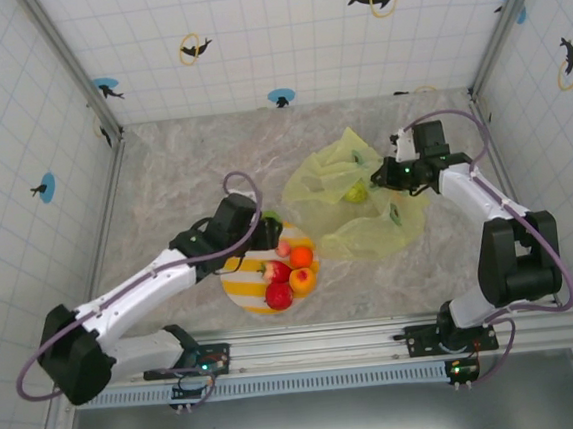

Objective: Place the fruits into the plastic bag

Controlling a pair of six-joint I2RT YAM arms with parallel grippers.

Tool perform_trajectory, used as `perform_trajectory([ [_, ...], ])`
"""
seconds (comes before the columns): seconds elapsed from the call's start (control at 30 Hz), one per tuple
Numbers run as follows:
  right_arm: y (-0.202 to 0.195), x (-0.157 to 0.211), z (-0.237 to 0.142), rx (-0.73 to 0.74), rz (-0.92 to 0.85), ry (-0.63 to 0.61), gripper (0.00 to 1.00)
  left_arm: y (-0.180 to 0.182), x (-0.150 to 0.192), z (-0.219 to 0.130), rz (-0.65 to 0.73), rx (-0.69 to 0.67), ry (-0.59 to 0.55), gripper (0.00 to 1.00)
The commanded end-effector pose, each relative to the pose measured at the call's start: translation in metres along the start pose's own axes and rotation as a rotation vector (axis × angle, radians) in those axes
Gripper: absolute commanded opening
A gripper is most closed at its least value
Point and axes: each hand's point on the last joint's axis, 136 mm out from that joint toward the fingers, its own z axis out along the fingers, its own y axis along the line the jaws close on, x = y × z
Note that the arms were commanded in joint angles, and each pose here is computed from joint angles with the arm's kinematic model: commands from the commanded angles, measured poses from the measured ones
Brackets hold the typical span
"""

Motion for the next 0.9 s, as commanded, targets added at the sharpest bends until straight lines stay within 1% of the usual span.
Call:
perform_trajectory([
  [0.0, 0.013, -0.012, -0.007, -0.021, -0.023, -0.025, 0.05, -0.05, -0.042, 0.014, 0.082, 0.178, -0.112, 0.55],
  [0.07, 0.015, -0.013, -0.008, -0.024, -0.027, -0.027, 0.05, -0.058, -0.045, 0.032, 0.108, 0.194, -0.091, 0.55],
  [0.13, 0.016, -0.013, -0.009, -0.026, -0.028, -0.029, 0.05, -0.065, -0.034, 0.054, 0.13, 0.222, -0.03, 0.55],
  [0.17, 0.016, -0.013, -0.009, -0.027, -0.027, -0.028, 0.05, -0.08, -0.043, 0.058, 0.143, 0.265, -0.036, 0.55],
  [0.27, 0.018, -0.011, -0.009, -0.046, -0.019, -0.029, 0.05, -0.104, -0.03, 0.082, 0.208, 0.326, 0.03, 0.55],
  [0.37, 0.024, -0.01, -0.007, -0.089, 0.004, -0.031, 0.05, -0.125, -0.019, 0.104, 0.296, 0.344, 0.061, 0.56],
  [0.47, 0.03, -0.008, -0.006, -0.127, 0.023, -0.029, 0.05, -0.136, -0.014, 0.127, 0.31, 0.355, 0.079, 0.56],
  [0.6, 0.035, -0.007, -0.005, -0.168, 0.05, -0.027, 0.05, -0.146, -0.016, 0.153, 0.31, 0.378, 0.051, 0.56],
  [0.73, 0.035, -0.006, -0.004, -0.18, 0.076, -0.028, 0.05, -0.154, -0.016, 0.168, 0.302, 0.417, 0.023, 0.57],
  [0.87, 0.036, -0.006, -0.004, -0.198, 0.102, -0.041, 0.05, -0.163, -0.019, 0.179, 0.261, 0.462, -0.013, 0.58],
])
